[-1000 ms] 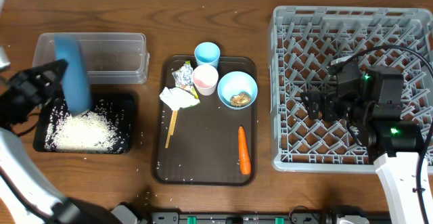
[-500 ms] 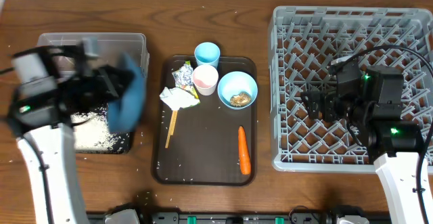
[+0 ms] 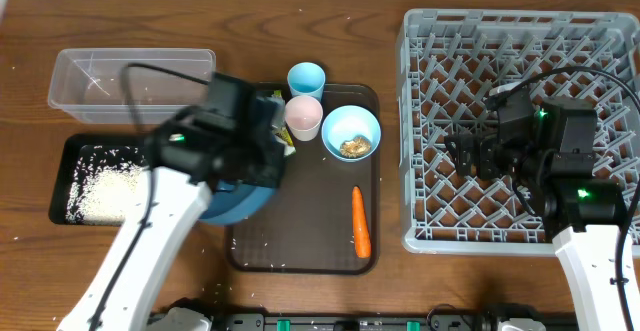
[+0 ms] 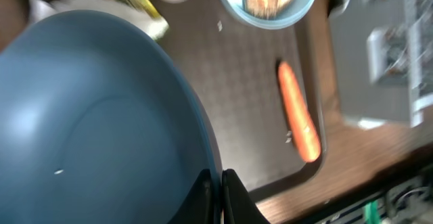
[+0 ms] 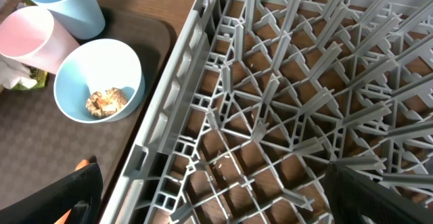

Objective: Sort waste into correct bins and load items into the dishwasher rack
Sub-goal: 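Carry the emptied blue plate back onto the brown tray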

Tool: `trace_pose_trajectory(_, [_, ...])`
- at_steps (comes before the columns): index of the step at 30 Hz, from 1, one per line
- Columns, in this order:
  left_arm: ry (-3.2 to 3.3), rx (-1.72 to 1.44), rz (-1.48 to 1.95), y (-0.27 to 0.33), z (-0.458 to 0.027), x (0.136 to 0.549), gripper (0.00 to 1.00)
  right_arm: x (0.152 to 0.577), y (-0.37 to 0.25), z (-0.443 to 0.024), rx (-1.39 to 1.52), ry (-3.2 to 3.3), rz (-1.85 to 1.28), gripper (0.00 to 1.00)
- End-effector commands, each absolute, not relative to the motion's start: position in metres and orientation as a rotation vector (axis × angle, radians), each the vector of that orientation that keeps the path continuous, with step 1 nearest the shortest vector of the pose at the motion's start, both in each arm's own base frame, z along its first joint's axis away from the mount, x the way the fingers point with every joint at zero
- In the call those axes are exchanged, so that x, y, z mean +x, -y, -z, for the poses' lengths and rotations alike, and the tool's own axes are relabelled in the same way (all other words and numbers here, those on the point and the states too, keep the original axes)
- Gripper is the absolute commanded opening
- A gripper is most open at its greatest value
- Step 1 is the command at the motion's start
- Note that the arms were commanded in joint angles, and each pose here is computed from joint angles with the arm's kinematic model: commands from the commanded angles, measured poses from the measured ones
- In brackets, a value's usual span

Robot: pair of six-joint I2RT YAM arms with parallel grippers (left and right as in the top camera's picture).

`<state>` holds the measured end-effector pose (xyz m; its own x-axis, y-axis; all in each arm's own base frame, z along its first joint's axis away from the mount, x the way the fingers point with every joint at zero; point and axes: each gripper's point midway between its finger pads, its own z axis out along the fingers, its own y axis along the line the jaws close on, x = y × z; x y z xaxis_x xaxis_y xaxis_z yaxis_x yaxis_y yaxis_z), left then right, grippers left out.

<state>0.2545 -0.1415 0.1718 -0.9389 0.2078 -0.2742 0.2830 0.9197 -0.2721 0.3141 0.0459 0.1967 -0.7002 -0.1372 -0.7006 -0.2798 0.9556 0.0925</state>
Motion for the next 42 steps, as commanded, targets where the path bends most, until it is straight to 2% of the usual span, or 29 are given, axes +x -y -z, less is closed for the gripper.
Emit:
trace_pose_trajectory(1, [-2.925,0.463,0.315,0.148,-0.141,0.246,0.06,0.317,-0.050,-0.204,-0.294,-2.337,-0.253,0.98])
trace_pose_trajectory(10, [-3.052,0.730,0.213,0.185,-0.092,0.221,0.06,0.317,-0.050,-0.204,-0.295,-2.335,-0.252,0.99])
trace_pose_trajectory(25, [-2.990,0.812,0.246,0.218,-0.091,0.211,0.08,0.317,-0.050,-0.204,-0.295,-2.335,-0.252,0.99])
trace_pose_trajectory(26, [-2.991,0.812,0.246,0.218,-0.091,0.211,0.15,0.317,-0.050,-0.204,-0.295,-2.335,-0.252,0.99])
trace_pose_trajectory(27, [-2.993,0.812,0.245,0.218,-0.091,0.211,0.17,0.317,-0.050,-0.204,-0.295,-2.335,-0.252,0.99])
trace_pose_trajectory(28, [-2.996,0.812,0.243,0.217,-0.091,0.210,0.25,0.317,-0.050,-0.204,-0.295,-2.335,-0.252,0.99])
trace_pose_trajectory(30, [-3.000,0.813,0.240,0.217,-0.091,0.209,0.32,0.317,-0.050,-0.204,-0.295,-2.334,-0.252,0.99])
trace_pose_trajectory(35, [-3.000,0.813,0.241,0.217,-0.091,0.209,0.40,0.317,-0.050,-0.204,-0.295,-2.335,-0.252,0.99])
trace_pose_trajectory(36, [-2.999,0.813,0.241,0.217,-0.091,0.209,0.45,0.317,-0.050,-0.204,-0.295,-2.335,-0.252,0.99])
trace_pose_trajectory(37, [-2.996,0.812,0.243,0.217,-0.091,0.210,0.50,0.317,-0.050,-0.204,-0.295,-2.335,-0.252,0.99])
trace_pose_trajectory(40, [-2.967,0.795,0.262,0.222,-0.100,0.219,0.84,0.317,-0.050,-0.204,-0.295,-2.334,-0.252,0.99])
trace_pose_trajectory(42, [-2.925,0.774,0.276,0.227,-0.109,0.230,0.93,0.317,-0.050,-0.205,-0.295,-2.334,-0.252,0.99])
